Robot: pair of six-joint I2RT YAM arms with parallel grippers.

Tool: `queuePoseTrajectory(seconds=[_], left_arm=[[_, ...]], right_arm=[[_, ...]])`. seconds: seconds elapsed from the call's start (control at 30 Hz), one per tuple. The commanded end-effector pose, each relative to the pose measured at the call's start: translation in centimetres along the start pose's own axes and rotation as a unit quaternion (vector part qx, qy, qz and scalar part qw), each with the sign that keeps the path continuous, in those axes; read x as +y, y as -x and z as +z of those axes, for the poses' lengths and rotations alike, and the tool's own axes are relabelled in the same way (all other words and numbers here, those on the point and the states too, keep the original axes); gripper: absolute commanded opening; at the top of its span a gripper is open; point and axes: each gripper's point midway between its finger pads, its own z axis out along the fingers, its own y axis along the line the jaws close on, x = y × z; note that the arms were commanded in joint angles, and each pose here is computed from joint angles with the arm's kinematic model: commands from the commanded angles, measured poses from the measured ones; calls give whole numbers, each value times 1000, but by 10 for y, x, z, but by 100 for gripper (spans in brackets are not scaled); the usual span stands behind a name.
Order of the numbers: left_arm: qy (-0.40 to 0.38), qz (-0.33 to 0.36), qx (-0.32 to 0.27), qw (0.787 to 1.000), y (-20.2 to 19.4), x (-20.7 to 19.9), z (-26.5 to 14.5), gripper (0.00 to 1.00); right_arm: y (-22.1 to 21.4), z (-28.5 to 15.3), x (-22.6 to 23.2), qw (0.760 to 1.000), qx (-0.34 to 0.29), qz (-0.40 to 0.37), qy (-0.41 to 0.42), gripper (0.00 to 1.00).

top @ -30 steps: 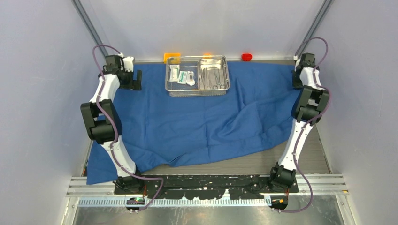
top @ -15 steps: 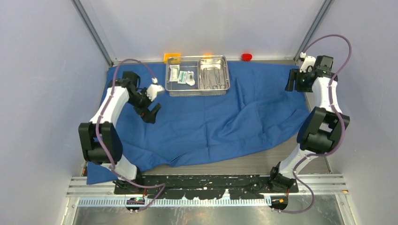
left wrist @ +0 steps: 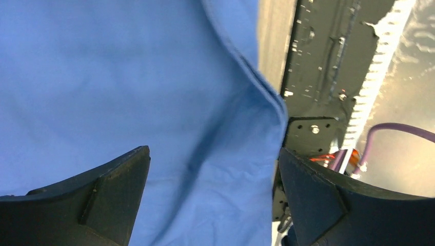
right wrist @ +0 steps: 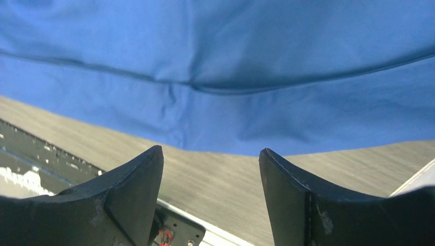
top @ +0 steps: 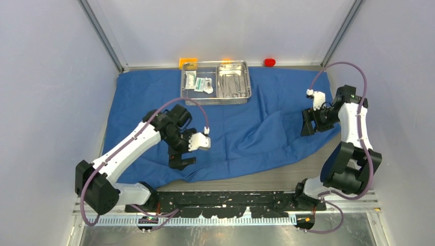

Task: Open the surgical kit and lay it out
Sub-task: Smooth out the surgical kit at the center of the board.

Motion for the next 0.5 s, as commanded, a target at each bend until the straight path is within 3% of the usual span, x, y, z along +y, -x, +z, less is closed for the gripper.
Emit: queuePoseTrajectory(seconds=[0.0,0.3,0.4,0.47], left_arm=[[2,9,28,1000,0,-27,8,100],[56,10,77,995,-21,-27,47,100],[71,3,85,994,-29,-24,55,100],[75,-1,86,993,-32,-24,58,99]], right_arm=[[-22,-7,29,998,12,-53,11,74],[-44,46,0,993,75,-63,-68,74],[-53,55,-14,989,103,-69,-85,69],[-63,58,-17,986,121,-75,-89,60]])
